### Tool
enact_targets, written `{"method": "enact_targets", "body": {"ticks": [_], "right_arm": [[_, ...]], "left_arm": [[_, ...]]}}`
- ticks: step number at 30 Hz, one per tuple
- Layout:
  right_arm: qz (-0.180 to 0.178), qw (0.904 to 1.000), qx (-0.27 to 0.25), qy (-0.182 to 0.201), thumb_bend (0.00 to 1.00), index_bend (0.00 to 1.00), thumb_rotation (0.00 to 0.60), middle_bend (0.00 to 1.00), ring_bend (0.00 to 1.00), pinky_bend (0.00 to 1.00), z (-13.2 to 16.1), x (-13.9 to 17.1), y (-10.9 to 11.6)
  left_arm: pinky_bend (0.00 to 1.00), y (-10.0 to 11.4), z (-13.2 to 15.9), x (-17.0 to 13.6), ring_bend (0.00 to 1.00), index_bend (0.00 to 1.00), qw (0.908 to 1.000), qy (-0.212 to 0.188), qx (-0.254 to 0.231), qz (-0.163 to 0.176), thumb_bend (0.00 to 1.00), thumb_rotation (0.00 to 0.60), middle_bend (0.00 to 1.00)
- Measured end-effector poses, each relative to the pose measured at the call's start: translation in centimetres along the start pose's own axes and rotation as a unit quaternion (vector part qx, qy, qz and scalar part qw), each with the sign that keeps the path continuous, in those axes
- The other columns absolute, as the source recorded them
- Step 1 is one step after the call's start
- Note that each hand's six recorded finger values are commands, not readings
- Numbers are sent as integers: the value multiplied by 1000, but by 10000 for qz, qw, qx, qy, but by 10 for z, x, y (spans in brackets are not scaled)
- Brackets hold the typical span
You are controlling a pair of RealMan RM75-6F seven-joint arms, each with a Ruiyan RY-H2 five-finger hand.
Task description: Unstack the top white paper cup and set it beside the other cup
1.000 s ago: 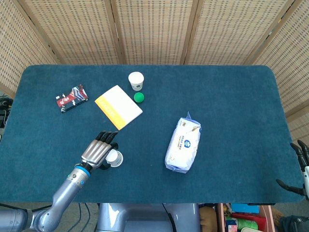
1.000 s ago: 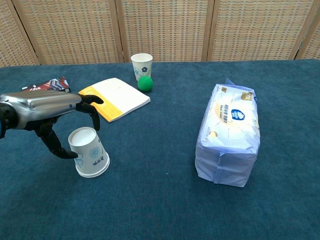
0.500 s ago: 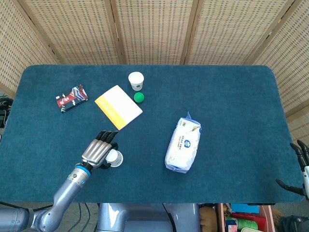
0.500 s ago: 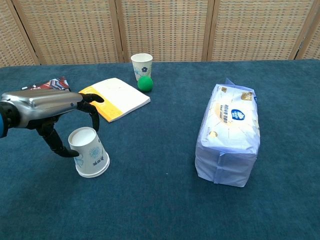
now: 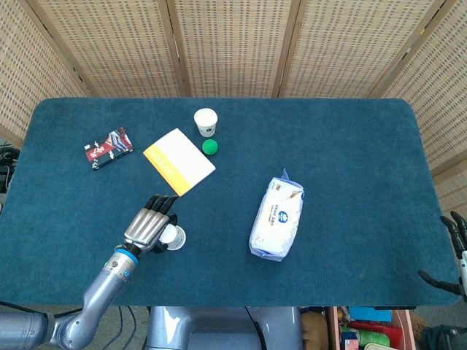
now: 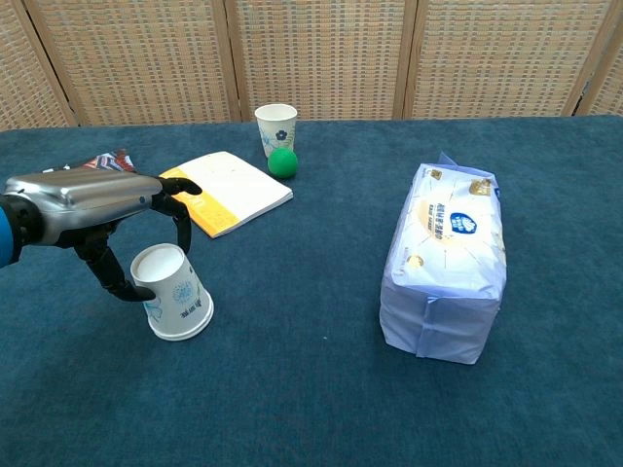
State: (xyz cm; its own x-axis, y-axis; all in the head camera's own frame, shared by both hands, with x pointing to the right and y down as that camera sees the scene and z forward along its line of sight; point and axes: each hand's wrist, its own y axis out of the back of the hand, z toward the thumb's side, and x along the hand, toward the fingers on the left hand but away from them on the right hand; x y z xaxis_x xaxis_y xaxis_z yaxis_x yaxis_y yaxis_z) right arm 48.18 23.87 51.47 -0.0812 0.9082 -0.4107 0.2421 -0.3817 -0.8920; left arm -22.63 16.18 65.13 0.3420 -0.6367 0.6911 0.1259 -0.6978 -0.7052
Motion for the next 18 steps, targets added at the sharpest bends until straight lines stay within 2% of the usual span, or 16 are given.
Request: {"method": "enact_targets", "body": {"ticks": [9,18], "right_arm": [[-2,10000,-1,2,0,0,600,0,0,0,0,0,0],[7,10000,15,6,0,0,600,0,0,0,1,1,-1]], "left_arm": [[0,7,-1,-6,0,401,9999,8,-96,39,242,600,0],[0,32,-6,-21,0,401,9997,13,-202,124,241,600,0]]}}
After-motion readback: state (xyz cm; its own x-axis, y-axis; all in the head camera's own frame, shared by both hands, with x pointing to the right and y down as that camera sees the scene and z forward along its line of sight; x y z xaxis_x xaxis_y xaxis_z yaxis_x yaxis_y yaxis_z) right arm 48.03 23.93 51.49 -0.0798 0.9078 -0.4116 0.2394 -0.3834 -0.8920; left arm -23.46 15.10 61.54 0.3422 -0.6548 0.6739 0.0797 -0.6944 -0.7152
